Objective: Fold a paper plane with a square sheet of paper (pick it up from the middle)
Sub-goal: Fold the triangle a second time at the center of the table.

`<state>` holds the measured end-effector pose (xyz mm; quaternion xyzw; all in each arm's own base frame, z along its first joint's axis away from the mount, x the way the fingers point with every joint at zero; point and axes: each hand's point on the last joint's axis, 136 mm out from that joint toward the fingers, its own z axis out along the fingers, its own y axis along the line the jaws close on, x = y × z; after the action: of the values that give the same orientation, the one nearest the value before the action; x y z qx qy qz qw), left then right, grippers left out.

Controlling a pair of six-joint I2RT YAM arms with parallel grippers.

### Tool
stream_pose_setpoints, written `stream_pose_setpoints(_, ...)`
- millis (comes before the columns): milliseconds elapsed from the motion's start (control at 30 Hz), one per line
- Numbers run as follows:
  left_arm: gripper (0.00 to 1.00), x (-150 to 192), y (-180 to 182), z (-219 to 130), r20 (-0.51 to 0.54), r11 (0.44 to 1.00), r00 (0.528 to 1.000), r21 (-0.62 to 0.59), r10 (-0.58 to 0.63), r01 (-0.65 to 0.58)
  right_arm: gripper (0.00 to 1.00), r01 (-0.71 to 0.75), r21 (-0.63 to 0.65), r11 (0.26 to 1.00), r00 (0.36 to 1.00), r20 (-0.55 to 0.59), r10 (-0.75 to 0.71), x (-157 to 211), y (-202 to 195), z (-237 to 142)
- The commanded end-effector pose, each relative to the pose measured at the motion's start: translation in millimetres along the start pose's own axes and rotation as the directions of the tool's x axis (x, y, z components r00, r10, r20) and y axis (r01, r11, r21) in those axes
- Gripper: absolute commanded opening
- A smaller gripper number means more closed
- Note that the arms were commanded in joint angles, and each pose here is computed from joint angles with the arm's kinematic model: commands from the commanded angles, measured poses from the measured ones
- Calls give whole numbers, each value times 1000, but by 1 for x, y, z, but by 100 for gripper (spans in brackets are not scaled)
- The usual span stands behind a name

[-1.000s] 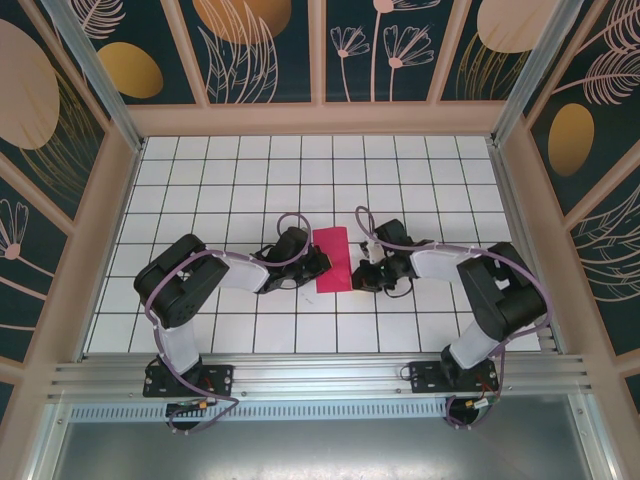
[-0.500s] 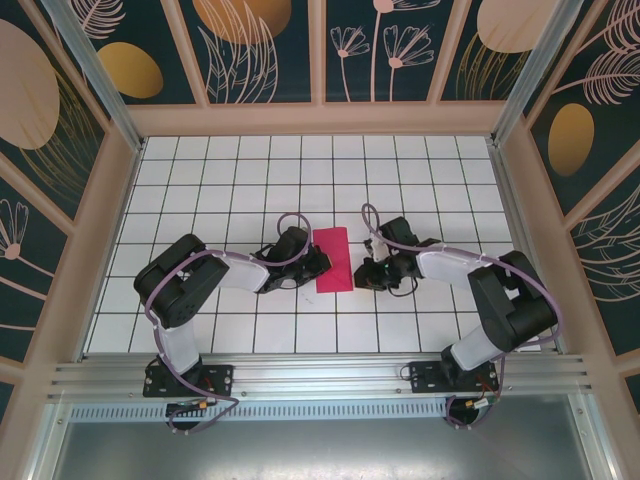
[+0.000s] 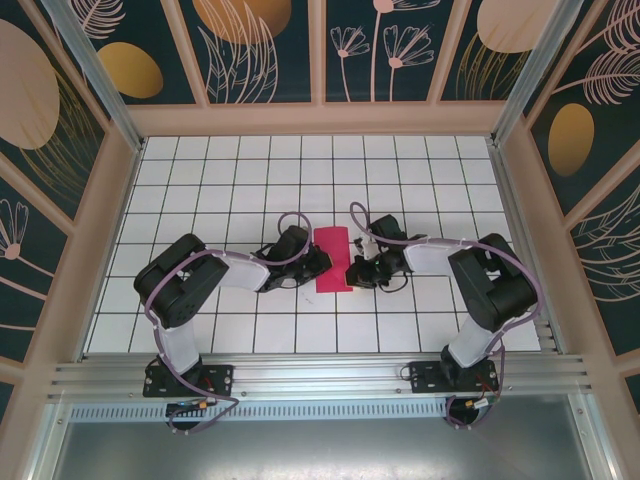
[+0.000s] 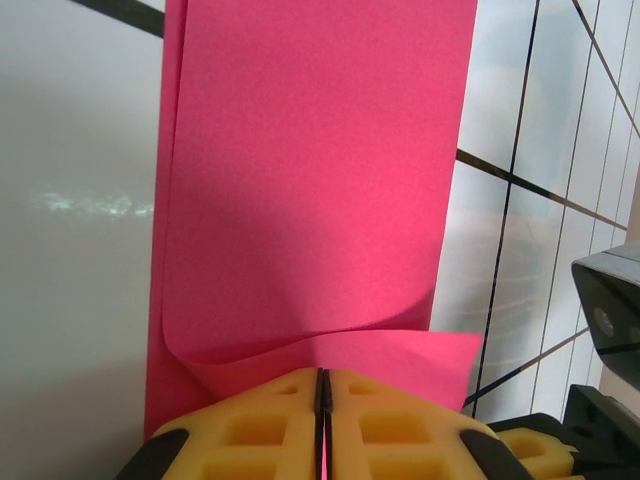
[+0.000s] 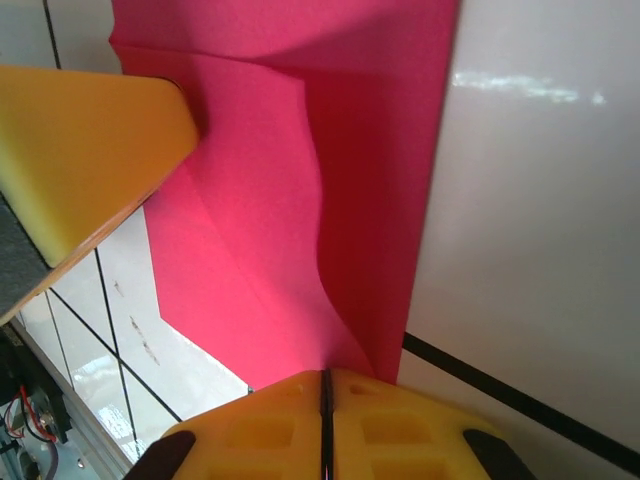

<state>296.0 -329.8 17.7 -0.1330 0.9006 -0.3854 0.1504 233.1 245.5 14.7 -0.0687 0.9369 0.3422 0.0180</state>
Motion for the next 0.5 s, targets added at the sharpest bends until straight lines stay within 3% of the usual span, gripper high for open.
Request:
stream_pose_setpoints(0, 17, -5, 6, -2, 11, 998, 999, -58, 38, -37, 9, -39, 48, 998, 999, -22, 40, 11, -21, 8)
stream_pose_setpoints(100, 27, -13, -12, -11, 36, 996, 996, -40, 76, -74, 9, -44, 42, 998, 999, -14, 45, 14, -22, 7)
stream_pose_setpoints(233, 31, -19, -27, -25, 62, 994, 993, -24, 105, -103, 9, -46, 34, 998, 999, -5, 46, 13, -21, 7)
stream_pose_setpoints(467, 19, 2, -47, -34, -3, 991, 995, 89, 104, -103, 9, -48, 28, 998, 999, 5, 48, 10, -18, 5)
